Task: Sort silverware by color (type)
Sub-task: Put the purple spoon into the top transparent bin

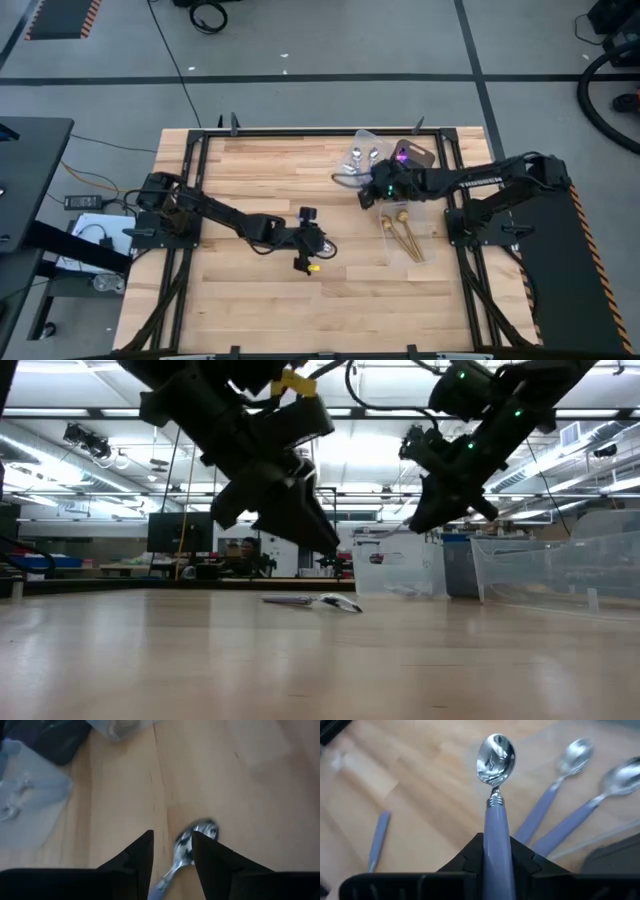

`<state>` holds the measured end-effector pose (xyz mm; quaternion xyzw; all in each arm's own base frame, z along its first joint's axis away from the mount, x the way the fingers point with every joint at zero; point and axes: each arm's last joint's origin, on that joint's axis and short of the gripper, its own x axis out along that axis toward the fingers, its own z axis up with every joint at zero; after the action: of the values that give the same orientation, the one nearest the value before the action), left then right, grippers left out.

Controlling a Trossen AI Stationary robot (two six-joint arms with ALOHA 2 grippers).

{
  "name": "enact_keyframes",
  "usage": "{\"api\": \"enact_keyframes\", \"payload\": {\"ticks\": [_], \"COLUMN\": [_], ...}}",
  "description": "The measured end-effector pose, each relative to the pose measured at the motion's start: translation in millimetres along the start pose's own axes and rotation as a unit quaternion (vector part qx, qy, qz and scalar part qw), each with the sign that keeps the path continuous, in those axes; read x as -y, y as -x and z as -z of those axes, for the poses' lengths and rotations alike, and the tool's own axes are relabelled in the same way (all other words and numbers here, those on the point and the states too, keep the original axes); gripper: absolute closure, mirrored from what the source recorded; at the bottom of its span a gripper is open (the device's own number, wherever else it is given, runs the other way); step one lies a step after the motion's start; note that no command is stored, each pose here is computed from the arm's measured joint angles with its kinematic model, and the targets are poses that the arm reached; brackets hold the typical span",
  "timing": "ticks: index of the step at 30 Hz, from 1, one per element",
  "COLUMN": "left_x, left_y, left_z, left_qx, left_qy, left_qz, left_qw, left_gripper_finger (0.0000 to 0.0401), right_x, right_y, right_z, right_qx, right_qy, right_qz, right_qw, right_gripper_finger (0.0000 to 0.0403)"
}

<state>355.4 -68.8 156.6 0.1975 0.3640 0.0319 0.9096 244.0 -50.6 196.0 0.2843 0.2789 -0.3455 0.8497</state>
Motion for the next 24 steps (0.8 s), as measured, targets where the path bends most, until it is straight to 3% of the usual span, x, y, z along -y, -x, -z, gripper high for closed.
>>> {"api": "enact_keyframes", "payload": {"ticks": [4, 12, 24], "left_x": [-7.0, -14.1, -20.8], "left_y": [-3.2, -5.6, 11.3], "left_z": [7.7, 10.1, 10.3], "left_qx": [-0.025, -0.033, -0.061], "left_qy": [-0.051, -0.068, -0.088], "left_qz": [-0.003, -0.008, -0.001], "left_qw": [0.998, 0.997, 0.994], "left_gripper_finger": [0.0260, 0.0260, 0.0260], "right_x": [11.3, 32.6, 40.3], "right_y": [-5.0, -18.0, -46.8], "right_z": [-14.6, -25.9, -32.8], "right_qx": [0.027, 0.030, 0.061], "right_qy": [-0.026, -0.051, -0.180], "right_qz": [0.009, 0.049, 0.038], "right_qw": [0.999, 0.997, 0.981], "right_gripper_finger": [0.0359, 0.0374, 0.0373]}}
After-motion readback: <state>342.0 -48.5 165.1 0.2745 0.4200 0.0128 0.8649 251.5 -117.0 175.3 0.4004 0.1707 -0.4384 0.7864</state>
